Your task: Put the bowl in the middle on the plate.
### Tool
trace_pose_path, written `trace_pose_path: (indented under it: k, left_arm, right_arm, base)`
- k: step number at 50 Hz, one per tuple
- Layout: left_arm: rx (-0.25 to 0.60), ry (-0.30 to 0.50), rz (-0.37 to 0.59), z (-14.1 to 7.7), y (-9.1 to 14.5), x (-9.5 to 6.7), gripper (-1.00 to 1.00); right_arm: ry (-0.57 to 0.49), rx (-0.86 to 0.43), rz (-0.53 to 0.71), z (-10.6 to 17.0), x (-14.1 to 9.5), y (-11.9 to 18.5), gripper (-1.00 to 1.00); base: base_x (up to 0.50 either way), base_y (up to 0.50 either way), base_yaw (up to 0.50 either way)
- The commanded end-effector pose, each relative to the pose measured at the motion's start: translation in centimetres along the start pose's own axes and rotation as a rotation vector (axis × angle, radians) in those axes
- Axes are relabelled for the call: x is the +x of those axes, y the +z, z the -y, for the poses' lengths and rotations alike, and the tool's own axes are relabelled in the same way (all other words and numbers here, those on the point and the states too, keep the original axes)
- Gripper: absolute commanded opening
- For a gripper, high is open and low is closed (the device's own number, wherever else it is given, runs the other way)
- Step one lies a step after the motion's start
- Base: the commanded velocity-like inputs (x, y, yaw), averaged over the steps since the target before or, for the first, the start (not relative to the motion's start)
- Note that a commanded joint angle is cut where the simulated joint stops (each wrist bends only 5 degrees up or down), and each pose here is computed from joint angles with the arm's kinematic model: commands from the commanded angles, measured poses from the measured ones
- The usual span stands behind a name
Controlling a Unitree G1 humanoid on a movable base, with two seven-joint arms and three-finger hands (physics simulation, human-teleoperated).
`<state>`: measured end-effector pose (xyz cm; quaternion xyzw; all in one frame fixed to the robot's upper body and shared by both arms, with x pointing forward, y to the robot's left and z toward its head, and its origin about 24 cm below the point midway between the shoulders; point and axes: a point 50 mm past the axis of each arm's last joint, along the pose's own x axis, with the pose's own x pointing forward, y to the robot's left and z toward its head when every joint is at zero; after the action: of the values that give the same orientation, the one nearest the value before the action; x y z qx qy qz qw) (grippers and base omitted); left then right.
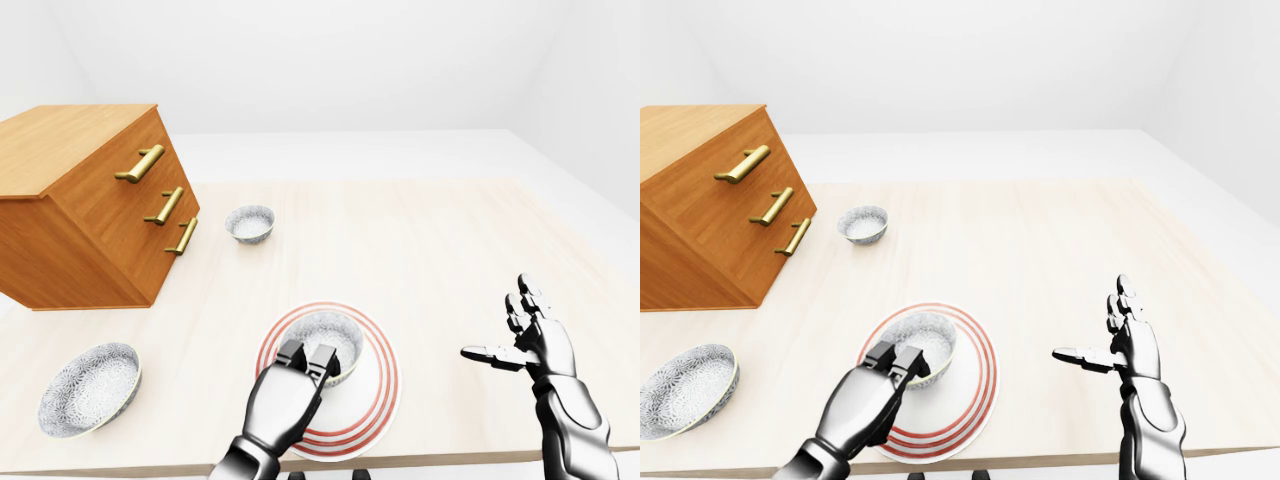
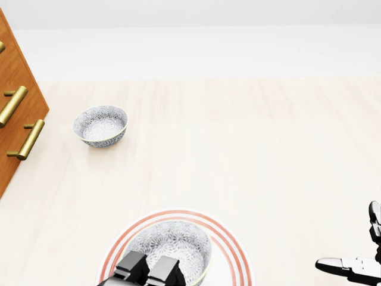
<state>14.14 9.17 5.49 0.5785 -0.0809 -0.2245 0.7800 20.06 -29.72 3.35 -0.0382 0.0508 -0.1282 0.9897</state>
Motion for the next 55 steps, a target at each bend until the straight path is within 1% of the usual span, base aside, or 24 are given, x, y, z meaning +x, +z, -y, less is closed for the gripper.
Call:
trace_pose_path:
  k: [1,17,25,37,44,55]
  left_arm:
    - [-0.015,0.03,0.006,-0.2,0.2,-0.2,-1.0]
    - [-0.05,0.026,0.015,0.1,0.7,-0.8,-1.0]
    - [-0.061,0.024,0.015,0.4,0.3,-0.6,-1.0]
    - [-0.07,-0.002,0.013,1.9,-0.2,-0.2,-1.0]
    - [-0.068,-0.003,0.019,1.5,0.0,-0.4,-1.0]
    - [-0.072,-0.001,0.014,1.7,-0.2,-0.3,-1.0]
  right_arm:
    - [-0.001,-0.001,0.0,0.0,0.1,-0.1,1.0]
    - [-0.001,-0.002,0.0,0.0,-0.1,0.1,1.0]
    - [-0.001,-0.003,-0.001,0.0,-0.1,0.0,1.0]
    - [-0.001,-0.001,-0.002,0.0,0.0,0.1,1.0]
    - [-0.002,-0.002,-0.002,0.0,0.0,0.0,1.0]
    - [-0.002,-0.003,-0.002,0.0,0.0,0.0,1.0]
  base:
    - [0.0,0.0,0.0]
    - [0.0,0.0,0.0]
    - [0.0,0.0,0.0]
    - [0.0,0.0,0.0]
    - [0.0,0.0,0.0]
    - [0.0,0.0,0.0]
